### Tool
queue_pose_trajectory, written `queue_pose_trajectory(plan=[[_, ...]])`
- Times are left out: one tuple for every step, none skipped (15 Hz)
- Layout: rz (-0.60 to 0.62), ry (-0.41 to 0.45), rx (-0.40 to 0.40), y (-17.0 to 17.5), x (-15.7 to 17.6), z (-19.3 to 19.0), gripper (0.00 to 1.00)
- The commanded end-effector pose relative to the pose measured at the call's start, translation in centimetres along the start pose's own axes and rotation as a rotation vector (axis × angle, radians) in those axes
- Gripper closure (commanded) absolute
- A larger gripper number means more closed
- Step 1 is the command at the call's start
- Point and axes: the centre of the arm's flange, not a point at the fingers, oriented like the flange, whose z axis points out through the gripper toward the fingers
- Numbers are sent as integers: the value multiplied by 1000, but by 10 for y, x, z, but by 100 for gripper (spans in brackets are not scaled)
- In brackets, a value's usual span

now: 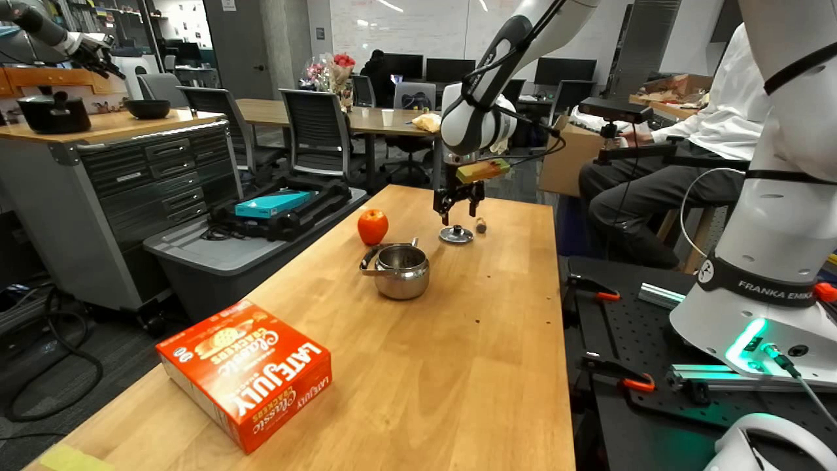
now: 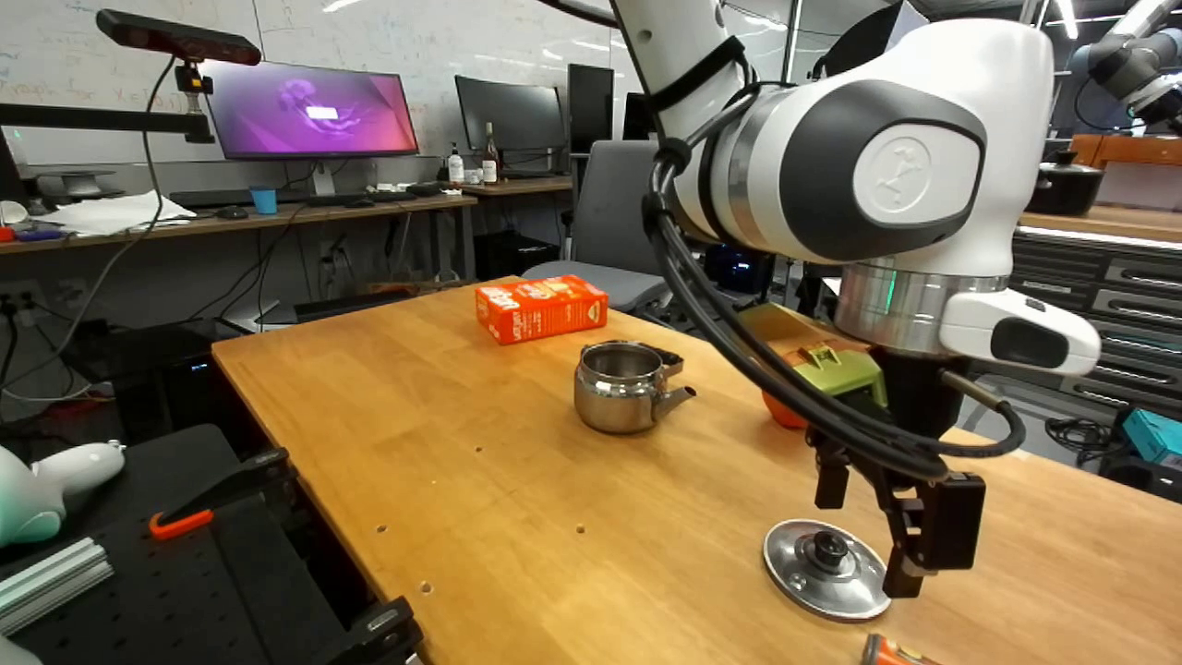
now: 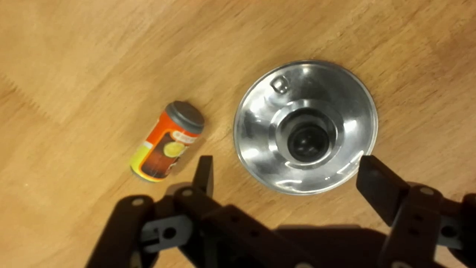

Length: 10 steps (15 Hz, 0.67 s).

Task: Put the lid on the tea pot.

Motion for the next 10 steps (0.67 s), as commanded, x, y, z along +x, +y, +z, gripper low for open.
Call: queue_pose_trajectory(plan=[[-15, -3, -22, -4, 12, 3, 1], [-23, -6, -23, -6, 10, 3, 1], [-32, -12, -21, -7, 9, 3, 0], [-39, -13, -24, -9, 7, 3, 0], [-47, -17, -24, -11, 5, 4, 0], [-58, -23, -21, -13, 3, 3, 0], [-64, -22, -19, -15, 1, 3, 0], [-71, -20, -20, -18, -2, 3, 0], [-77, -21, -22, -20, -3, 4, 0], [-78, -19, -26, -21, -4, 5, 0]])
